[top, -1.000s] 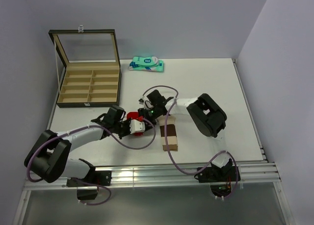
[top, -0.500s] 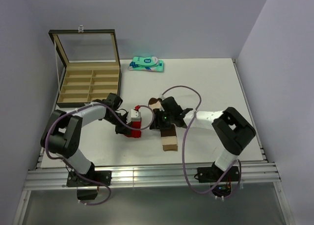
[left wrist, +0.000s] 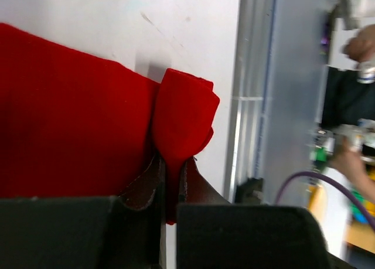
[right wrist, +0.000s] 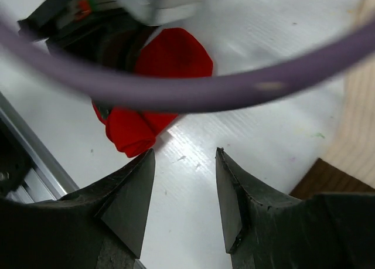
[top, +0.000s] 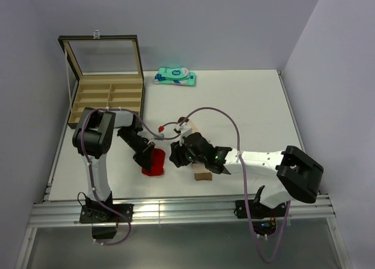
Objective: Roll the socks
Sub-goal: Roll the sock at the center of the board.
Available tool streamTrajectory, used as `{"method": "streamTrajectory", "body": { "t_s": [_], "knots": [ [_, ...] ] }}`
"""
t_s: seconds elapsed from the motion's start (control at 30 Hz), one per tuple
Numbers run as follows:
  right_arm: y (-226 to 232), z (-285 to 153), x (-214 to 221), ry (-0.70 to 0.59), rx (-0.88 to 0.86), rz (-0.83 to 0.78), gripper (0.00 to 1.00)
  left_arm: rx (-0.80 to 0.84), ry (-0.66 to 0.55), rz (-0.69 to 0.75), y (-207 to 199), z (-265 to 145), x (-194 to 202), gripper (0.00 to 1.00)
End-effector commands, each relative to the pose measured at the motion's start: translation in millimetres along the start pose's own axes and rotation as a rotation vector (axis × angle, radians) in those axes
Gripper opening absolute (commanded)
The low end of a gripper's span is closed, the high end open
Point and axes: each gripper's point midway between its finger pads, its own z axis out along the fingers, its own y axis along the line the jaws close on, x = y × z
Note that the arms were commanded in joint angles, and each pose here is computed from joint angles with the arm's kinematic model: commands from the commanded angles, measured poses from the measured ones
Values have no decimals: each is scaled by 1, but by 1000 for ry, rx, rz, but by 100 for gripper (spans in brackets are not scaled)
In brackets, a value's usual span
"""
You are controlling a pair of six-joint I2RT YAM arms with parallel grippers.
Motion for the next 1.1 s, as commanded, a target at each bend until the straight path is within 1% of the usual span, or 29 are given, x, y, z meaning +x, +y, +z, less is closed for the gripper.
{"method": "streamTrajectory", "body": {
  "t_s": [0.0, 0.1, 0.13, 0.2, 0.43, 0.5, 0.67, 0.83, 1.07],
  "knots": [
    [19, 4, -28, -108, 0, -163, 54, 43, 128, -12, 2, 0, 27, 0],
    [43, 12, -17, -93, -16, -265, 56, 63, 144, -36, 4, 1, 30, 0],
    [50, 14, -20, -105, -16, -282, 56, 68, 151, -42, 4, 0, 30, 0],
    [65, 21, -6, -77, -44, -340, 58, 79, 161, -60, 5, 1, 32, 0],
    [101, 34, 15, -46, -90, -446, 59, 94, 188, -107, 7, 1, 37, 1],
    [103, 38, 26, -23, -69, -491, 60, 95, 195, -114, 7, 2, 39, 0],
    [115, 47, 35, -14, -39, -575, 61, 94, 207, -130, 9, 1, 40, 0],
    [121, 54, 43, 6, -25, -622, 62, 94, 210, -141, 10, 2, 40, 0],
    [108, 65, 58, 38, 41, -666, 61, 95, 216, -151, 11, 2, 42, 0]
  ]
}}
